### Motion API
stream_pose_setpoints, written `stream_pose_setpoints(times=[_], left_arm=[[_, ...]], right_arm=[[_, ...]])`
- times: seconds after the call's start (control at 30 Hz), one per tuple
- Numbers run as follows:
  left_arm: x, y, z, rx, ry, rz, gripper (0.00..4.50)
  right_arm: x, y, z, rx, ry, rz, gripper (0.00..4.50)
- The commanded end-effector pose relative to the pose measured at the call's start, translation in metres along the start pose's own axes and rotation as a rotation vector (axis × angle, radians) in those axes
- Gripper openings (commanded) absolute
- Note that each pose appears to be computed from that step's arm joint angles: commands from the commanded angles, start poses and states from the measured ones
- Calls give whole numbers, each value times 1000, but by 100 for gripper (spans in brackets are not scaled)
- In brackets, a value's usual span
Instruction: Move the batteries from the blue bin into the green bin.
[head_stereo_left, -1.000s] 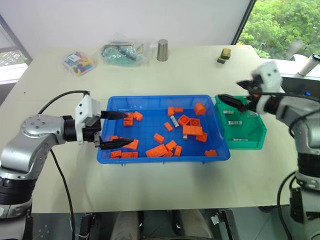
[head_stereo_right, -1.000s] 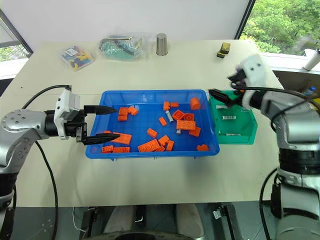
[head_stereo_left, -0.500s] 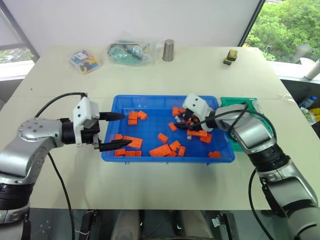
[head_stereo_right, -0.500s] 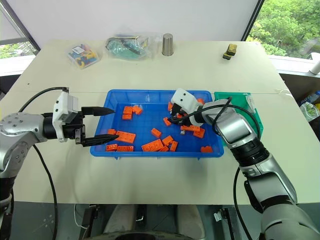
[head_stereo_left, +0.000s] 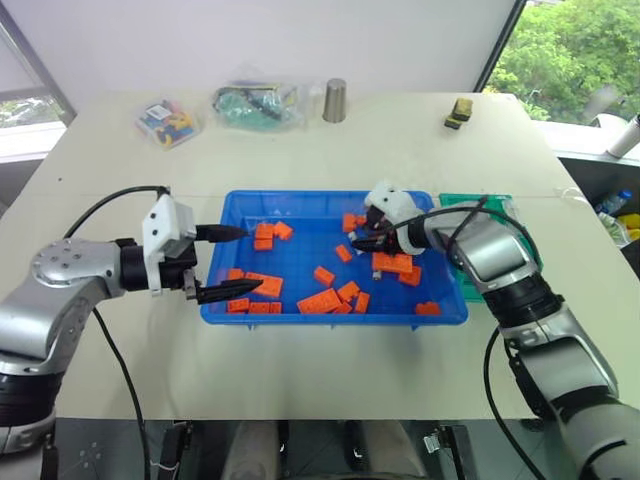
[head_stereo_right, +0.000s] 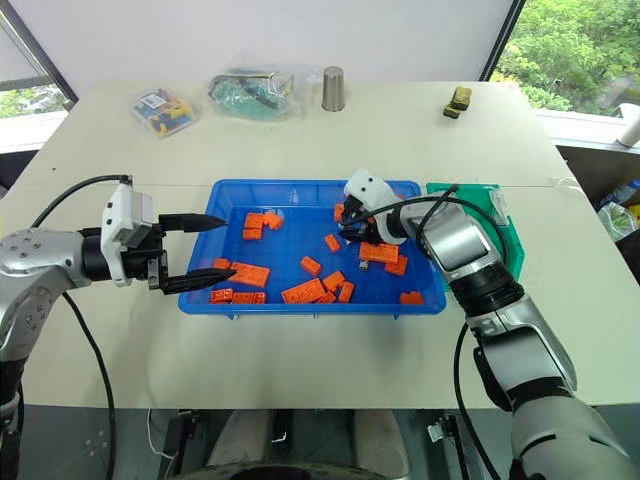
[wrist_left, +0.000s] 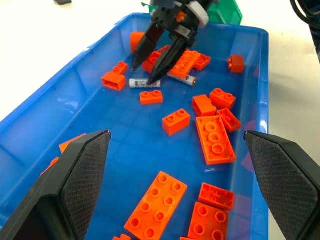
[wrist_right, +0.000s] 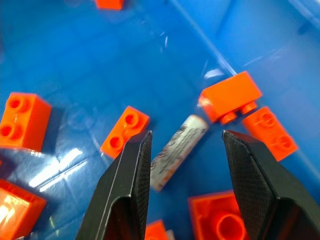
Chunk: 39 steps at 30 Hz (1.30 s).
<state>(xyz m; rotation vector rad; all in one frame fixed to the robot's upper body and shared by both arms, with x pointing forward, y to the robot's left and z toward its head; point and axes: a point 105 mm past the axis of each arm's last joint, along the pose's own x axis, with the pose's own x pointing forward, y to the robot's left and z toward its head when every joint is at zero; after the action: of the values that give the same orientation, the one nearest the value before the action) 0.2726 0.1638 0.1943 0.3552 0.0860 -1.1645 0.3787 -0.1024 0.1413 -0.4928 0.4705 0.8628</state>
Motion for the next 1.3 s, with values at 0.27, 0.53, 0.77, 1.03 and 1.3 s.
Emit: stream_pose_setpoints(times=[0.27,0.53,0.77,1.03,1.3], left_arm=[[-3,3,12,43,-19,15,450],[-1,3,12,44,-21,14,450],[1,5,14,48,-27,11,450],[0,3,13,44,-26,1,450],[7,-4,15,19,-60,-44,450]], right_arm=[[2,9,5,-34,13,16,230],[5,4,-12,-45,69,-16,230],[13,10,-15,-79,70,1,53],[1,20,2,-26,-6,57,5],[-97,-21,36,117,-222,-44,5]])
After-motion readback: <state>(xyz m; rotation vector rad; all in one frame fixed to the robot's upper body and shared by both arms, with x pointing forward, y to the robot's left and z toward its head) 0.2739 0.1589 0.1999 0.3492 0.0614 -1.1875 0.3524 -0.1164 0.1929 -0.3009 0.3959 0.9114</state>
